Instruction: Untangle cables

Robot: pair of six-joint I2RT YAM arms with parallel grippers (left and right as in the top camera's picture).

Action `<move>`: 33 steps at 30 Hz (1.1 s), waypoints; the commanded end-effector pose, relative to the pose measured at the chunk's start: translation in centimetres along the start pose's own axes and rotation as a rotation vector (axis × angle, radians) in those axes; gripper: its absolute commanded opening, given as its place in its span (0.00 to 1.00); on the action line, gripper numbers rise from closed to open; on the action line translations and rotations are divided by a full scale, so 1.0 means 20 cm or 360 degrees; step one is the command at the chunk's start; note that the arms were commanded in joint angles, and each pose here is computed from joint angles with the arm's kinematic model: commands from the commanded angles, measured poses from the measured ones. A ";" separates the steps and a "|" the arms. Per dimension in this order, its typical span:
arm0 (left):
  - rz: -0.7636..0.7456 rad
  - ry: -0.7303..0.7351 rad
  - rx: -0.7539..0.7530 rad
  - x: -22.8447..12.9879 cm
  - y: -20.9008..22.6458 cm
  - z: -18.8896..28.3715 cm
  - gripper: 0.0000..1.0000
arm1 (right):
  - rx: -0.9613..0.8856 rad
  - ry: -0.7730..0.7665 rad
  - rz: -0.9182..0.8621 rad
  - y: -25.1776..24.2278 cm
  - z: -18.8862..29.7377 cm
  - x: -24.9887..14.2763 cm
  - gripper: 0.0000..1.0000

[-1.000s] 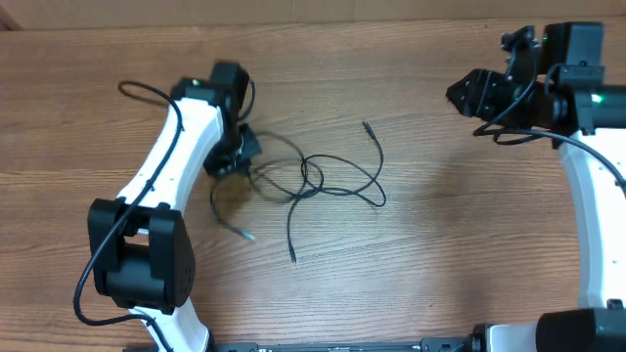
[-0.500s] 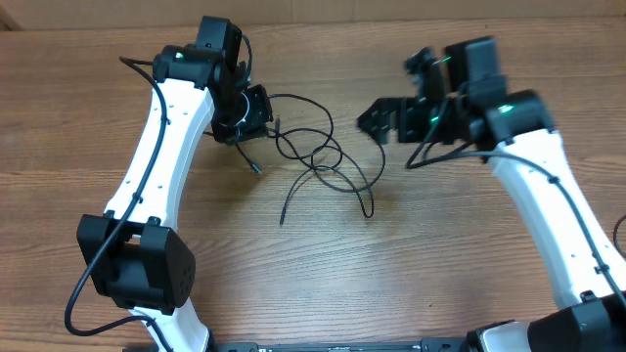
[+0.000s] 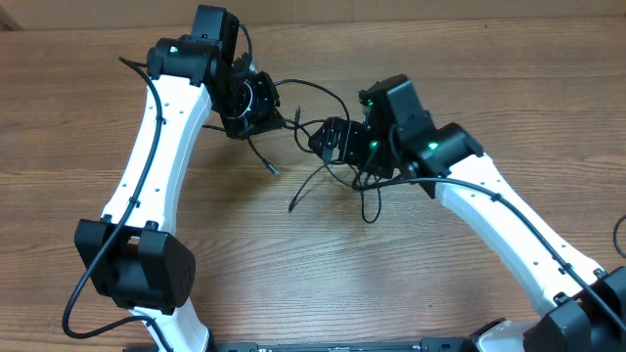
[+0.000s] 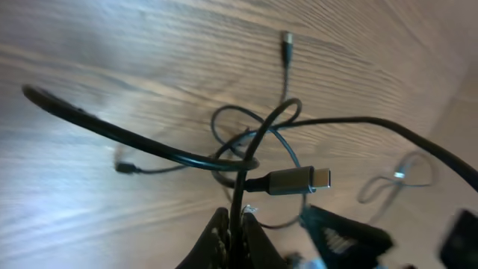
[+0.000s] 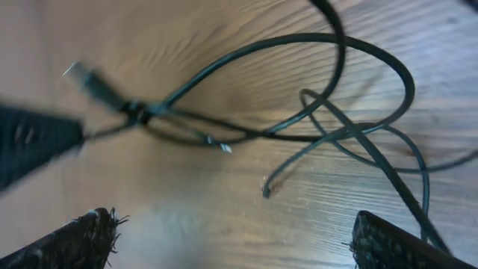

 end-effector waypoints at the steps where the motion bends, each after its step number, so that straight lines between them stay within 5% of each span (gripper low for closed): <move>1: 0.0093 0.0081 -0.0193 -0.09 -0.09 0.12 0.04 | -0.0241 -0.0117 -0.0371 -0.07 -0.09 0.02 1.00; 11: 0.0024 -0.0061 -0.0392 -0.15 -0.16 0.33 0.04 | -0.0312 0.0042 -0.0393 -0.17 -0.48 -0.05 1.00; 17: -0.0145 -0.0317 -0.0577 -0.09 -0.16 0.56 0.04 | -0.0605 0.0172 -0.0373 -0.30 -0.46 -0.16 1.00; 28: -0.0493 -0.0602 -0.0322 0.00 -0.01 0.65 0.04 | -0.0604 0.0209 -0.0140 -0.39 -0.29 -0.08 1.00; 33: -0.0429 -0.0739 -0.0177 0.04 0.08 0.71 0.04 | -0.0805 0.0126 -0.0251 -0.56 -0.12 -0.02 1.00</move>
Point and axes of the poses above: each gripper's point midway between its finger pads, its own z axis back along the fingers, its own y axis along the line the jaws close on, x = y × z, the point moved 6 cm from there along z, back along the fingers, and after that the axes turned 15 degrees about z, right-handed, at the moved point
